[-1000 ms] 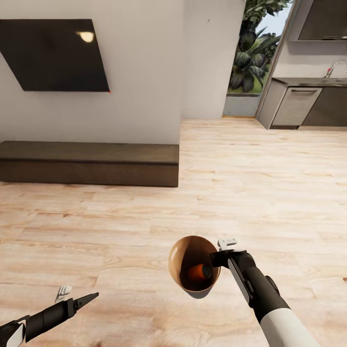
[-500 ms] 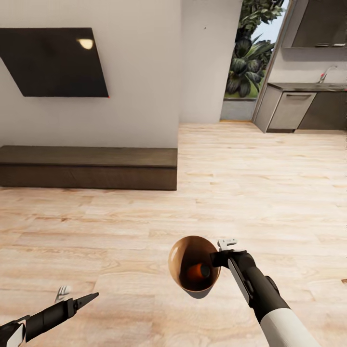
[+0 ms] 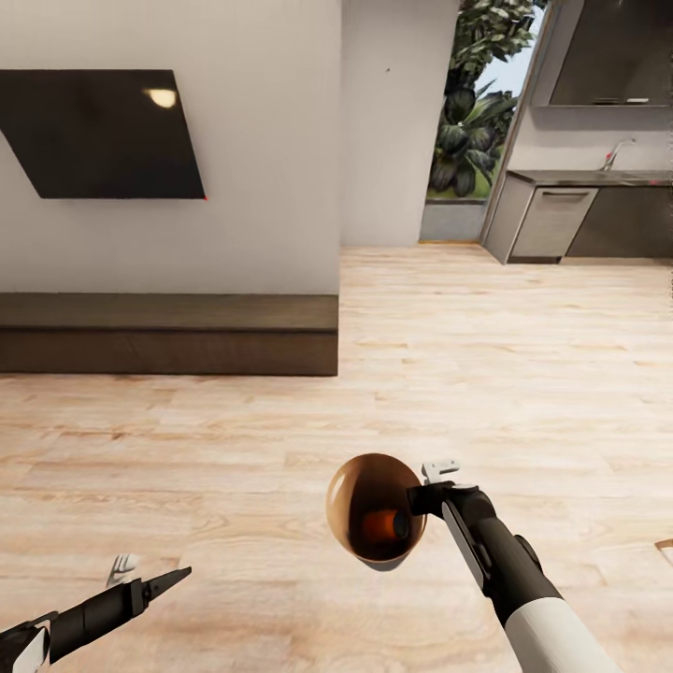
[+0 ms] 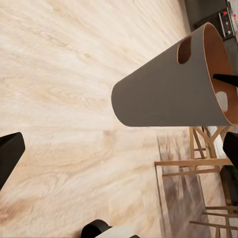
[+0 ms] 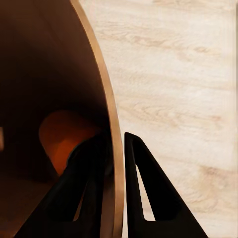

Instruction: Put the three can of soda from the living room inside the tash can in the kitchen.

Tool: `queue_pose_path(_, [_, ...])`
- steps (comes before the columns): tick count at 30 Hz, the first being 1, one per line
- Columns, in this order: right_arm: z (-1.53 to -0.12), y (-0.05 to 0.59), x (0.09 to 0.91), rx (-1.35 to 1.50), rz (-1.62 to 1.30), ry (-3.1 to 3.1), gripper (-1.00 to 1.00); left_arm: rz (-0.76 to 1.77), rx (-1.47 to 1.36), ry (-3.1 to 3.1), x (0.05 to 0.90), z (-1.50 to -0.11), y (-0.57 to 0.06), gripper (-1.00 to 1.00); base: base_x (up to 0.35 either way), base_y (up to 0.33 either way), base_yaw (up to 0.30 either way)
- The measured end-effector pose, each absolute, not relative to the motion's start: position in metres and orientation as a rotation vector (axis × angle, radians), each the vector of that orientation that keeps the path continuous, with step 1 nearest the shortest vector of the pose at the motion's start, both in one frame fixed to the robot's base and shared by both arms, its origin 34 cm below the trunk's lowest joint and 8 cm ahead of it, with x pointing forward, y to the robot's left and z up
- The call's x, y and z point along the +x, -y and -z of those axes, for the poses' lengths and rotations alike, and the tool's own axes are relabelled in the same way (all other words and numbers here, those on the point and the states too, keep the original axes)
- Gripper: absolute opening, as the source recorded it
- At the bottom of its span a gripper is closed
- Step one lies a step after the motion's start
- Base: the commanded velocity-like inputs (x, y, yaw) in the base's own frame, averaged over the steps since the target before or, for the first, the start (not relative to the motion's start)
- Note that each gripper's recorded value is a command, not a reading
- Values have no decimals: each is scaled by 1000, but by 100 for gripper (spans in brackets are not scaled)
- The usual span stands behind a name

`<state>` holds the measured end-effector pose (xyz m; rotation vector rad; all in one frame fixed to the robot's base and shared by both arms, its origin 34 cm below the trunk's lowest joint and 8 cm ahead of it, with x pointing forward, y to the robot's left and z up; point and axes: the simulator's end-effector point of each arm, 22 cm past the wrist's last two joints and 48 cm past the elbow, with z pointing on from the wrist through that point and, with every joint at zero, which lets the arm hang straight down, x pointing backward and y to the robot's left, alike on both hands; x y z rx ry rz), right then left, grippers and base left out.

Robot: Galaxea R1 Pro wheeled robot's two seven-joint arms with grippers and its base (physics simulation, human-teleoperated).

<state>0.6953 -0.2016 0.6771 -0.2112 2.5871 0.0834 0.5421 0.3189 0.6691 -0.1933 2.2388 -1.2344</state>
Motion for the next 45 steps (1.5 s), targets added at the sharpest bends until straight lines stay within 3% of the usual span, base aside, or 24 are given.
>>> queue_pose_path(26, [-701,201,704,-212,-79,-2540,-100,1228,-165,-2202,550,-687,-319,100,6,4,-4])
queue_pose_path(36, [-703,201,704,-215,-76,-2536,-100,1228,-164,-2199,551,-688,-319,100,229,186,18])
queue_pose_path(45, [-703,201,704,-215,-77,-2536,-100,1229,-163,-2198,551,-689,-319,100,142,279,244])
